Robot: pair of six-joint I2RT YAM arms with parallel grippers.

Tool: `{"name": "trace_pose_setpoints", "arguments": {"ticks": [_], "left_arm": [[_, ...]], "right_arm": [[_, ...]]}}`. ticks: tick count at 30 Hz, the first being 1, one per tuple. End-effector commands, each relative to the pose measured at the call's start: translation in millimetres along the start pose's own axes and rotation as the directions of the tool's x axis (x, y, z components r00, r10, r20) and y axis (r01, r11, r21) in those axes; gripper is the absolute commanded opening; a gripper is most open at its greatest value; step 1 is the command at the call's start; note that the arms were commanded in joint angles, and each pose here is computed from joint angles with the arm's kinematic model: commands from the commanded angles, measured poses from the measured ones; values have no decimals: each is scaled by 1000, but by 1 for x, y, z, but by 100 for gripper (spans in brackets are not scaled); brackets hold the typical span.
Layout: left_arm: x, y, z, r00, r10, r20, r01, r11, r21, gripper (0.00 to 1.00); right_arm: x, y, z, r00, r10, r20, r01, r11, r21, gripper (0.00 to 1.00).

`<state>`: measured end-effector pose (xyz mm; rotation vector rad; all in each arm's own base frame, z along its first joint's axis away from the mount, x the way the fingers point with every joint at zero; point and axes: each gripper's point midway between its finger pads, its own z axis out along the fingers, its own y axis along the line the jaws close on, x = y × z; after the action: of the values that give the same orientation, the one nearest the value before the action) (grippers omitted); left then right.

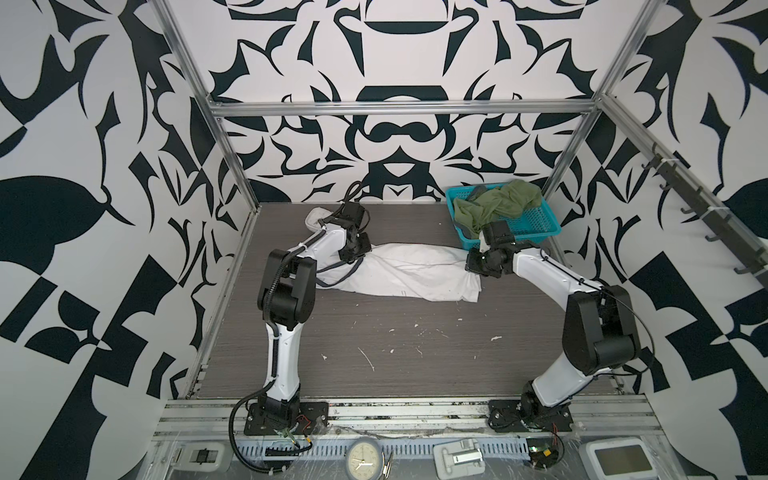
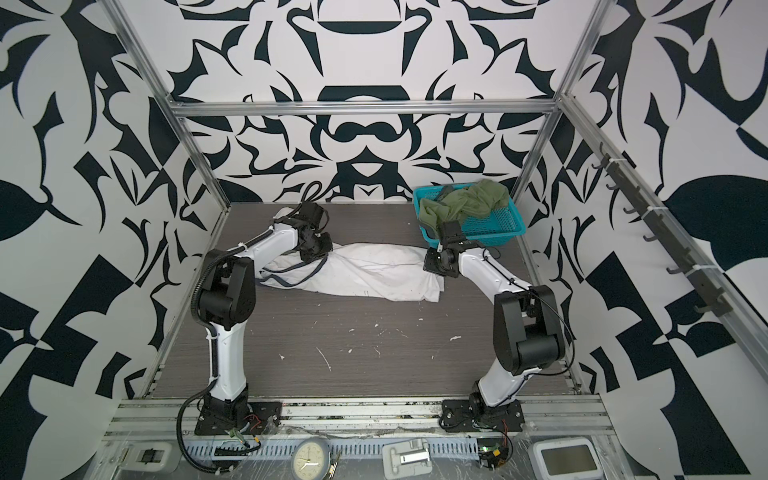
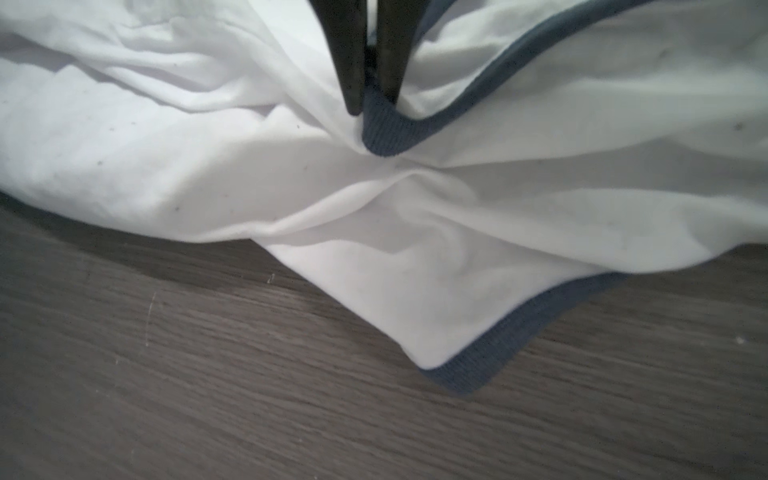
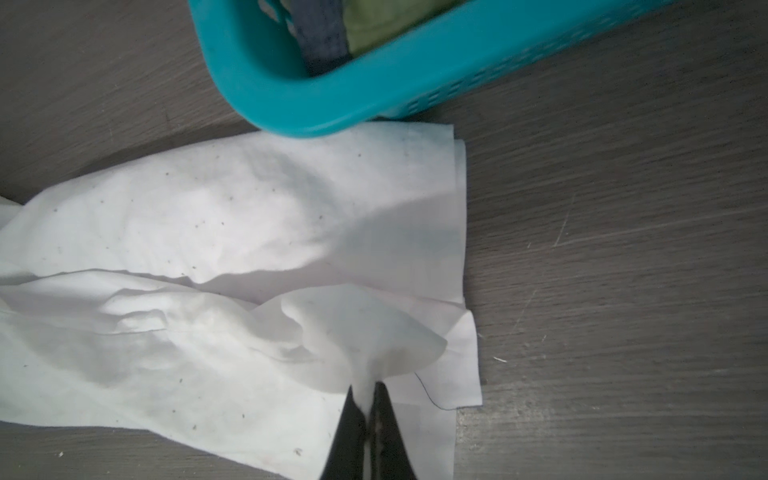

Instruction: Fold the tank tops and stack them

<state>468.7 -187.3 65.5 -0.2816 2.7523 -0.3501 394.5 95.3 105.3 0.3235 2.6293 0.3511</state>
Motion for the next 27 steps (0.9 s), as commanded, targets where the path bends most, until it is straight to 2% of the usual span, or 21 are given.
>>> {"name": "trace_pose_setpoints", "arguments": {"ticks": [1, 5, 10, 13, 16, 21, 24, 27], "left_arm": [[-10, 4, -27, 998, 2, 60, 0, 1000, -28, 0], [-6, 7, -77, 988, 1, 153, 0, 1000, -8, 0], [16, 18, -152, 960, -18, 281, 3, 999, 53, 0], [29, 26, -206, 925, -33, 377, -6, 995, 103, 0], [41, 29, -274, 871, -58, 488, -37, 983, 182, 0], [53, 27, -389, 763, -63, 643, -141, 955, 261, 0], [59, 27, -447, 687, -75, 723, -200, 937, 287, 0], [55, 35, -486, 613, -78, 786, -202, 947, 251, 0]], "right_arm": [[-11, 4, -26, 998, -5, 64, 6, 1000, -12, 0], [-14, 6, -48, 995, -16, 95, 17, 1000, -16, 0], [-16, 10, -92, 988, -33, 153, 38, 999, -33, 0], [-18, 17, -130, 977, -47, 210, 62, 996, -68, 0], [-24, 33, -184, 952, -62, 298, 108, 985, -138, 0], [-38, 77, -303, 865, -86, 494, 263, 917, -301, 0], [-41, 98, -366, 796, -95, 598, 367, 861, -352, 0], [-46, 108, -412, 719, -105, 687, 447, 827, -341, 0]]}}
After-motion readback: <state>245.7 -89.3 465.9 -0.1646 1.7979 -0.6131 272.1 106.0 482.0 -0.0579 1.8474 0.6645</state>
